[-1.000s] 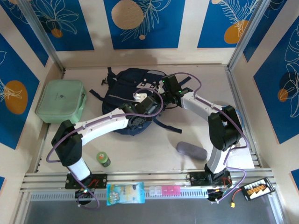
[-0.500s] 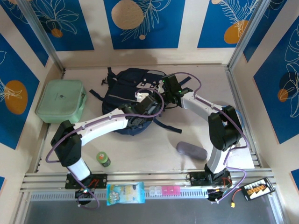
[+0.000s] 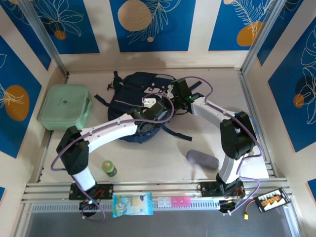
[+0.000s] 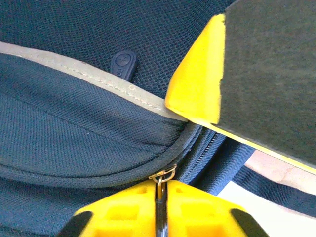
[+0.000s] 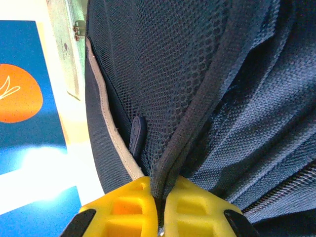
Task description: Pack the student bag
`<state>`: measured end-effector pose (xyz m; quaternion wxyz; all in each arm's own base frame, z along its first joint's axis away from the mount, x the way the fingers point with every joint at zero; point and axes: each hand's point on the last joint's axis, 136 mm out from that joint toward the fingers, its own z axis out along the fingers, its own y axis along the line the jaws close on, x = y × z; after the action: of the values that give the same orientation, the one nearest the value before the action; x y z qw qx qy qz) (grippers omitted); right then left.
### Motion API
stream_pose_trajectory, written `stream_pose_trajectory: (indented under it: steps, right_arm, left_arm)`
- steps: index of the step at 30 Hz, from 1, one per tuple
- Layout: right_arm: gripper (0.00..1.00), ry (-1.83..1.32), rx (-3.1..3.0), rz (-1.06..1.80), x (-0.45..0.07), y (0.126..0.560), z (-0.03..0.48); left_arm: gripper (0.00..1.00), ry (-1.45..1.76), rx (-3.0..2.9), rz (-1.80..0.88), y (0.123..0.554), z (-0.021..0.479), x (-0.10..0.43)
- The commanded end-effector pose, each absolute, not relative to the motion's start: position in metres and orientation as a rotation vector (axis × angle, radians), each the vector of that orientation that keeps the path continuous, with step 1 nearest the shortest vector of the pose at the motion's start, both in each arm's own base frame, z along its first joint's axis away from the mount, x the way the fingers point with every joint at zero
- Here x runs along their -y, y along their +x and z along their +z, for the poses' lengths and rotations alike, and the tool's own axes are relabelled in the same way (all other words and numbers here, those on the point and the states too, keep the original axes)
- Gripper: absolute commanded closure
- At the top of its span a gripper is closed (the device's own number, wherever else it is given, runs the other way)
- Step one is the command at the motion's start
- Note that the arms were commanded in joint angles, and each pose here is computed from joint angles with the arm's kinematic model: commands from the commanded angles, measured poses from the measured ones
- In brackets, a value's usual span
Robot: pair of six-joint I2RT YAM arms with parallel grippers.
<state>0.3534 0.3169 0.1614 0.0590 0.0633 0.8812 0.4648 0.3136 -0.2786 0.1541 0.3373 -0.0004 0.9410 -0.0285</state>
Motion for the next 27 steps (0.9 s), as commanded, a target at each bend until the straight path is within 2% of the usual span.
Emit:
stream_pose_trajectory:
  steps: [1, 3, 9, 17, 22, 27]
  right_arm:
    - [1.00, 0.104, -2.612, 1.505, -0.324, 0.352, 0.178]
    - [1.00, 0.112, -2.611, 1.497, -0.322, 0.353, 0.178]
    - [1.00, 0.189, -2.625, 1.387, -0.302, 0.361, 0.168]
    - [1.00, 0.251, -2.630, 1.234, -0.272, 0.371, 0.160]
    - [1.00, 0.215, -2.643, 1.141, -0.256, 0.372, 0.157]
    - [1.00, 0.203, -2.635, 0.978, -0.211, 0.384, 0.153]
  left_arm:
    - [0.95, -0.030, -2.432, -0.046, 0.313, 0.163, 0.266]
    - [1.00, -0.033, -2.430, -0.054, 0.313, 0.164, 0.266]
    - [1.00, 0.003, -2.454, -0.078, 0.303, 0.168, 0.256]
    - [1.00, 0.087, -2.560, -0.109, 0.276, 0.147, 0.214]
    - [1.00, 0.181, -2.528, -0.085, 0.296, 0.148, 0.186]
    - [1.00, 0.341, -2.489, -0.111, 0.320, 0.152, 0.186]
